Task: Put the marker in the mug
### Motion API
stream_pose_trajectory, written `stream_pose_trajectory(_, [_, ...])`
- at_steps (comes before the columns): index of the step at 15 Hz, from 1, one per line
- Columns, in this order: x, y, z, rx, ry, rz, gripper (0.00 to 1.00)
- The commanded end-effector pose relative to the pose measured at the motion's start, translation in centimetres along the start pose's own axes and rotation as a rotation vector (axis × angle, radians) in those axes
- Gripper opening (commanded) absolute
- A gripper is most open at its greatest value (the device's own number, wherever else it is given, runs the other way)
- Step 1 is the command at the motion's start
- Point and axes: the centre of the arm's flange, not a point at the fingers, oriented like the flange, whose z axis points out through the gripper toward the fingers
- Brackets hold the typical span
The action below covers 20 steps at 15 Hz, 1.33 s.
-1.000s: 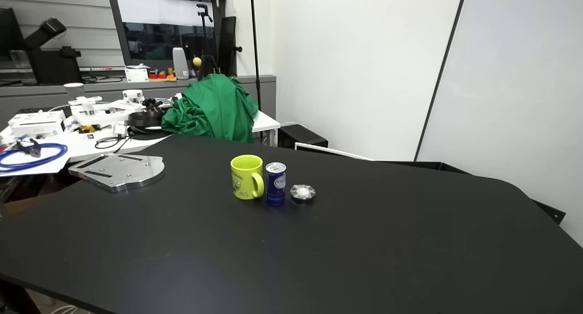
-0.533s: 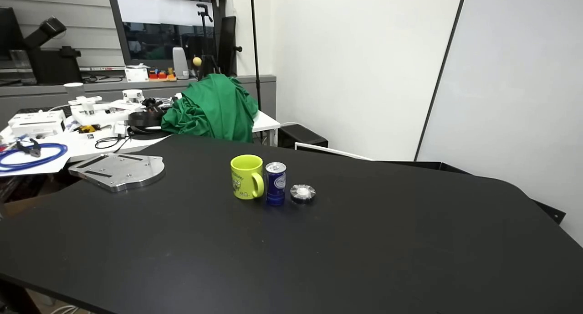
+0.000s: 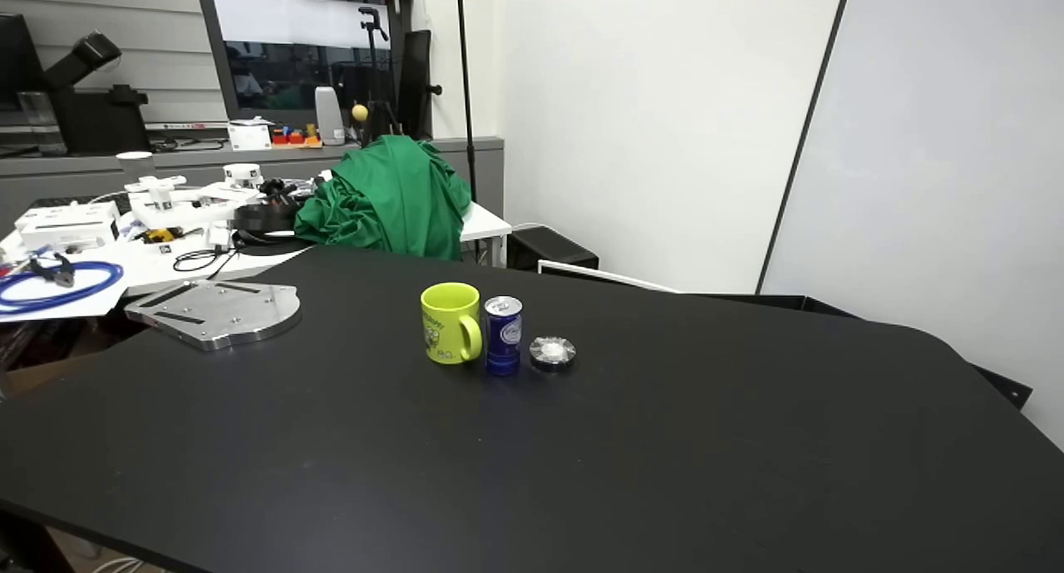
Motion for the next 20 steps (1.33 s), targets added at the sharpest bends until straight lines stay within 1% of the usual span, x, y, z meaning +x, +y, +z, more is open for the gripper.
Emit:
stream_pose_trajectory(1, [2.9,2.1,-0.3,-0.015,0.008,0.195,1.0])
stream_pose_trajectory(4, [4.9,4.6,0.4,-0.001,0.032,0.339,1.0])
stream_pose_trajectory(7, [7.9,7.4,1.1,0.01,0.074,0.467,1.0])
stream_pose_trajectory(9, [9.7,8.7,1.5,0.021,0.094,0.508,1.0])
stream_pose_trajectory(11, [11.3,10.0,2.5,0.012,0.092,0.55,1.0])
stream_pose_trajectory(12, [12.0,10.9,3.2,-0.005,0.088,0.571,1.0])
stream_pose_trajectory(13, [12.4,11.8,3.8,-0.024,0.065,0.588,1.0])
stream_pose_trajectory(16, [13.5,14.9,6.2,-0.06,0.064,0.613,1.0])
stream_pose_trajectory(18, [14.5,16.8,7.6,-0.065,0.085,0.624,1.0])
stream_pose_trajectory(20, [15.6,18.3,9.0,-0.052,0.097,0.628,1.0])
